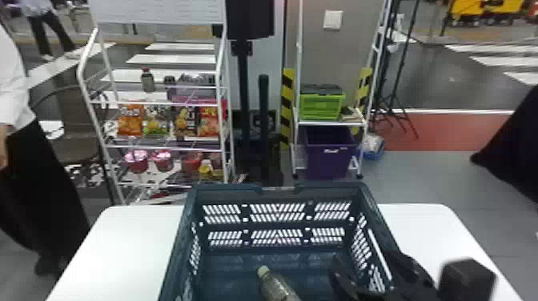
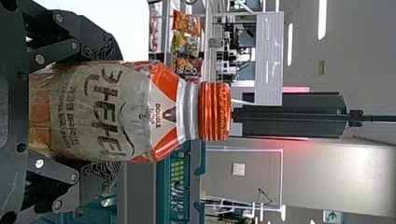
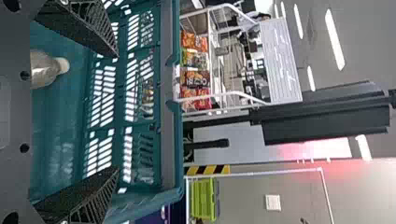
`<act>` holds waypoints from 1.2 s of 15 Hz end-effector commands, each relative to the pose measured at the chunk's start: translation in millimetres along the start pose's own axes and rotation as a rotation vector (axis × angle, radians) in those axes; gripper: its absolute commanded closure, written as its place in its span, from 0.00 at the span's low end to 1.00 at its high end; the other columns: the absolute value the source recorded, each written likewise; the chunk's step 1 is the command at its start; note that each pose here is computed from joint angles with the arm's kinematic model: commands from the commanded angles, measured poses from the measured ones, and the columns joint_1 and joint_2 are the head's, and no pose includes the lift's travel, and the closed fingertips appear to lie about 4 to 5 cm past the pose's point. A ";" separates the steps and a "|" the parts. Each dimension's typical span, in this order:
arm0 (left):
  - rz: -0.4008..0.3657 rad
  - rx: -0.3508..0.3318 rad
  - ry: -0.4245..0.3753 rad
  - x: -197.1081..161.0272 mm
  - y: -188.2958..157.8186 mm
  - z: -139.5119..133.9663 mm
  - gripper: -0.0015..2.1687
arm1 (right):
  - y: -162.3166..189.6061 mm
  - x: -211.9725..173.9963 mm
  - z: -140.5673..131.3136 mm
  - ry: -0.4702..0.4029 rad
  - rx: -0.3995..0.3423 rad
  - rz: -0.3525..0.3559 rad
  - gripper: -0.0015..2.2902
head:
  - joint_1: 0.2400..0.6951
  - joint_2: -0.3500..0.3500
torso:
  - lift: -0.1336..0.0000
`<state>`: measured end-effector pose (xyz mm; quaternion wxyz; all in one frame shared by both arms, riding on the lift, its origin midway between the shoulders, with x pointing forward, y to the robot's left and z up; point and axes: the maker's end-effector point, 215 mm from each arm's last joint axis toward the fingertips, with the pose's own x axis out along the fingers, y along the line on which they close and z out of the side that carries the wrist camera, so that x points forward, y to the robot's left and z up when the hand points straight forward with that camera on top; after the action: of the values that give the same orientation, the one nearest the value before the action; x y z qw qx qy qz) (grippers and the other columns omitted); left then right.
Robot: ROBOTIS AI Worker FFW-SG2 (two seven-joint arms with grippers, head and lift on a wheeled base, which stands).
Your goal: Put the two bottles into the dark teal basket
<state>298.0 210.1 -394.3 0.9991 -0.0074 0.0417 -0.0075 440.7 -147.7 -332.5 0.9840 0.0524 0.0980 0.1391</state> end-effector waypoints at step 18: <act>0.041 0.090 -0.048 68.0 29.1 107.9 0.99 | -44.2 -162.0 -37.6 -0.242 0.013 -0.115 0.02 | 0.57 0.50 | 1.00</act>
<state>360.9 243.1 -306.4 0.9990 0.0369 0.0196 0.0134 298.0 -229.2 -347.9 0.9943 0.0716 -0.0146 0.0782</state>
